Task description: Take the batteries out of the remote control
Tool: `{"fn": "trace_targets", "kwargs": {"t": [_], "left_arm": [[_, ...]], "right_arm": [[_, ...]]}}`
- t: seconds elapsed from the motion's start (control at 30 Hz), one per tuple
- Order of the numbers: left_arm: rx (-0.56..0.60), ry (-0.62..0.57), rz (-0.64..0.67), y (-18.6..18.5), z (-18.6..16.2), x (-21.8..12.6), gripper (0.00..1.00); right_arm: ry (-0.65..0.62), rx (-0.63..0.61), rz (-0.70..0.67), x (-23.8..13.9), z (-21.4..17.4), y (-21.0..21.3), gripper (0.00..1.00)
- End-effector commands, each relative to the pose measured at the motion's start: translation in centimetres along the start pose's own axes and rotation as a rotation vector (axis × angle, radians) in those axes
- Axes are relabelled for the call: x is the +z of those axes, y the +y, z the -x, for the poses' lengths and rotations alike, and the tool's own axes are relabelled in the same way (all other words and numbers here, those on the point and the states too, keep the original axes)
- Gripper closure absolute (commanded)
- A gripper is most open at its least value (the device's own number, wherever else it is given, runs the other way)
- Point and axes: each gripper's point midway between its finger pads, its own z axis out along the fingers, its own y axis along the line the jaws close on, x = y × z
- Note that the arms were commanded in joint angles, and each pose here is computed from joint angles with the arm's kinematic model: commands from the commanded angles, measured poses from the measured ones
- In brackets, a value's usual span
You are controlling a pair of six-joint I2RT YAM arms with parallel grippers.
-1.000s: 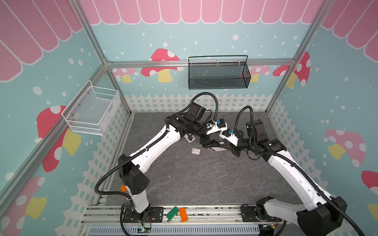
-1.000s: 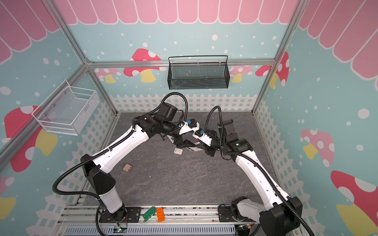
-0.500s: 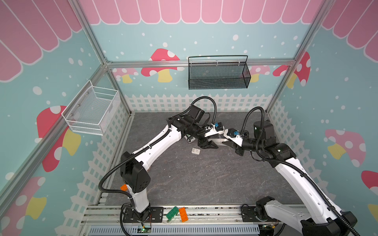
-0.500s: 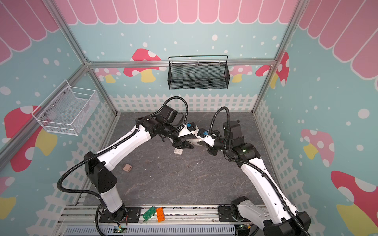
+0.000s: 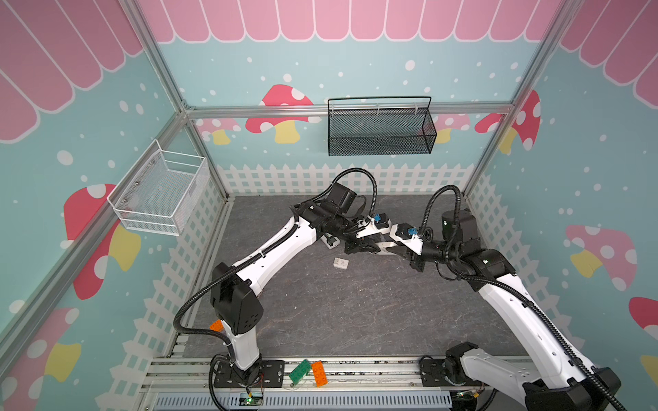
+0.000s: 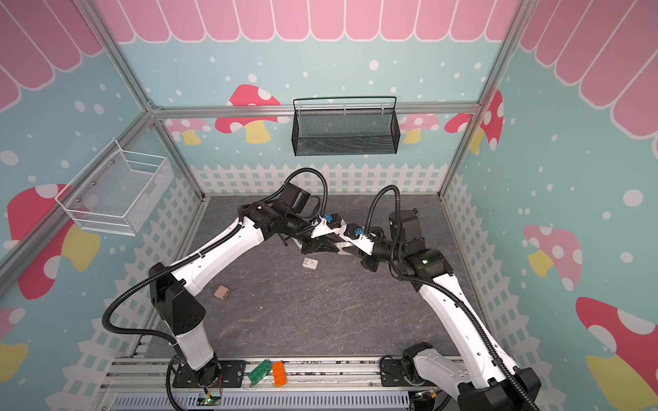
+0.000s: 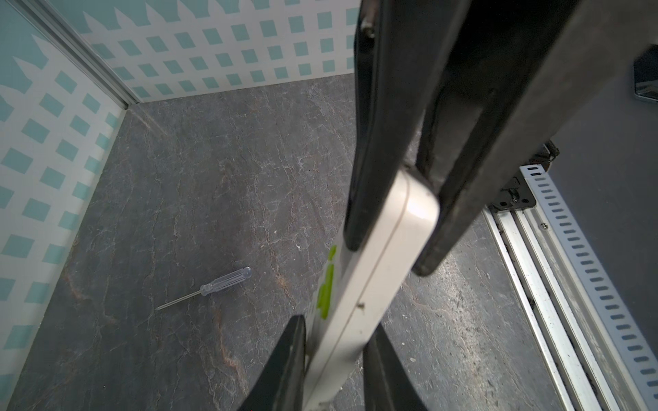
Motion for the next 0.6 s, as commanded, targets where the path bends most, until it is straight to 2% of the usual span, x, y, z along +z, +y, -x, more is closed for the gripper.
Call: {"fn": "trace_targets", "kwargs": {"t": [0.0, 0.1, 0.23, 0.3, 0.4, 0.47, 0.57], "left_arm": [[0.016, -0.027, -0.038, -0.2, 0.2, 1.2, 0.69], [0.004, -0.033, -0.039, -0.1, 0.2, 1.4, 0.69], [0.008, -0.028, -0.034, 0.1, -0.1, 1.6, 0.82], [-0.004, -0.032, -0.026, 0.4, -0.1, 1.5, 0.86], [-0.042, -0.037, 0.004, 1.2, 0.0, 1.4, 0.89], [-0.086, -0.059, 0.032, 1.9, 0.3, 1.4, 0.89], [-0.177, -0.126, 0.072, 3.7, 1.7, 0.3, 0.89]], "right_arm": [[-0.098, -0.059, -0.016, -0.3, 2.1, -0.4, 1.0], [-0.095, -0.043, -0.015, -0.2, 1.9, -0.5, 1.0], [-0.091, -0.049, -0.023, -0.3, 1.6, -0.3, 1.0], [-0.075, -0.047, -0.052, -0.4, 1.3, -0.7, 1.0], [-0.101, -0.044, -0.109, -1.4, 2.0, -1.1, 0.84], [-0.138, -0.034, -0.172, -2.4, 2.5, -1.5, 0.64], [-0.182, 0.035, -0.257, -3.8, 3.2, -2.1, 0.45]]}}
